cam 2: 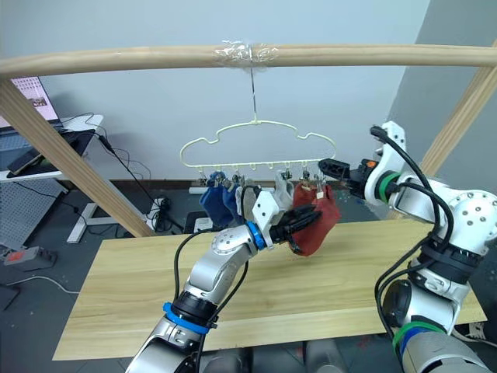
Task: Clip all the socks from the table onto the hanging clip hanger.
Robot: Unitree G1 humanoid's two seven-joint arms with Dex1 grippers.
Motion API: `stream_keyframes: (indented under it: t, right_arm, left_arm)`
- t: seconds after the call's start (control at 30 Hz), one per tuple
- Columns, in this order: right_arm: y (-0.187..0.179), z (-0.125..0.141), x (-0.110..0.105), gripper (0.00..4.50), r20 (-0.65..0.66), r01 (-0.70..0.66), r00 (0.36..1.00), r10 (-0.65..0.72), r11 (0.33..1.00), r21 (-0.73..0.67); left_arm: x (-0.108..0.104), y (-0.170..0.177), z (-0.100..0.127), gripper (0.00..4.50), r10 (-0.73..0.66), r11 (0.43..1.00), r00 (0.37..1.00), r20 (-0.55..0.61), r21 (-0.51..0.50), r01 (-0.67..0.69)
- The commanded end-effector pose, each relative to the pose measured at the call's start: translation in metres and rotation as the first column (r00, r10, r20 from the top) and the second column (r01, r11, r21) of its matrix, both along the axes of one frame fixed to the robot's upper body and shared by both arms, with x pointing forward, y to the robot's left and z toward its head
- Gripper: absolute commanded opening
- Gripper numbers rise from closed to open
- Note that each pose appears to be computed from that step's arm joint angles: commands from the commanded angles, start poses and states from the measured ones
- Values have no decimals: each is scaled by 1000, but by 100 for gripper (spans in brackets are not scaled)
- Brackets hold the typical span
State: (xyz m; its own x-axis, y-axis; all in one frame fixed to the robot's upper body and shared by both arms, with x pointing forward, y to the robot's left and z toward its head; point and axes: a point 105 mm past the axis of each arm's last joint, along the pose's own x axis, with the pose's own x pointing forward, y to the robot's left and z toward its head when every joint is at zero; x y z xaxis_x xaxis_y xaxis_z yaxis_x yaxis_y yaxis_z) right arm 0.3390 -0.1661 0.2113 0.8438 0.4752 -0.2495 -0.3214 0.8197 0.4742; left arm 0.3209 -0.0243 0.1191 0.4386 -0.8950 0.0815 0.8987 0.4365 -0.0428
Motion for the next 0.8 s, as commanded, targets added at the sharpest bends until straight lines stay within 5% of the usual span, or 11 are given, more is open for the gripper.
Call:
stream_keyframes:
  t: [0.03, 0.27, 0.4, 0.6, 0.8]
  right_arm:
    - [-10, 2, -9, 450, 109, 67, 992, -60, 996, -57]
    - [-25, -79, -31, 450, 134, 129, 987, -85, 920, -369]
    - [-32, -119, -45, 450, 149, 134, 986, -70, 870, -475]
    - [-43, -159, -56, 450, 165, 157, 983, -77, 816, -557]
    - [-60, -197, -69, 450, 106, 152, 988, -110, 775, -614]
  left_arm:
    - [-1, 2, -2, 214, -13, 1000, 1000, -19, 11, 13]
    - [-2, 66, -48, 441, 182, 975, 978, -102, 150, -166]
    - [-2, 133, -81, 448, 462, 879, 864, -199, 228, -418]
    - [-34, 224, -124, 448, 768, 617, 617, -173, 460, -639]
    - [-63, 266, -136, 448, 839, 537, 494, -230, 499, -680]
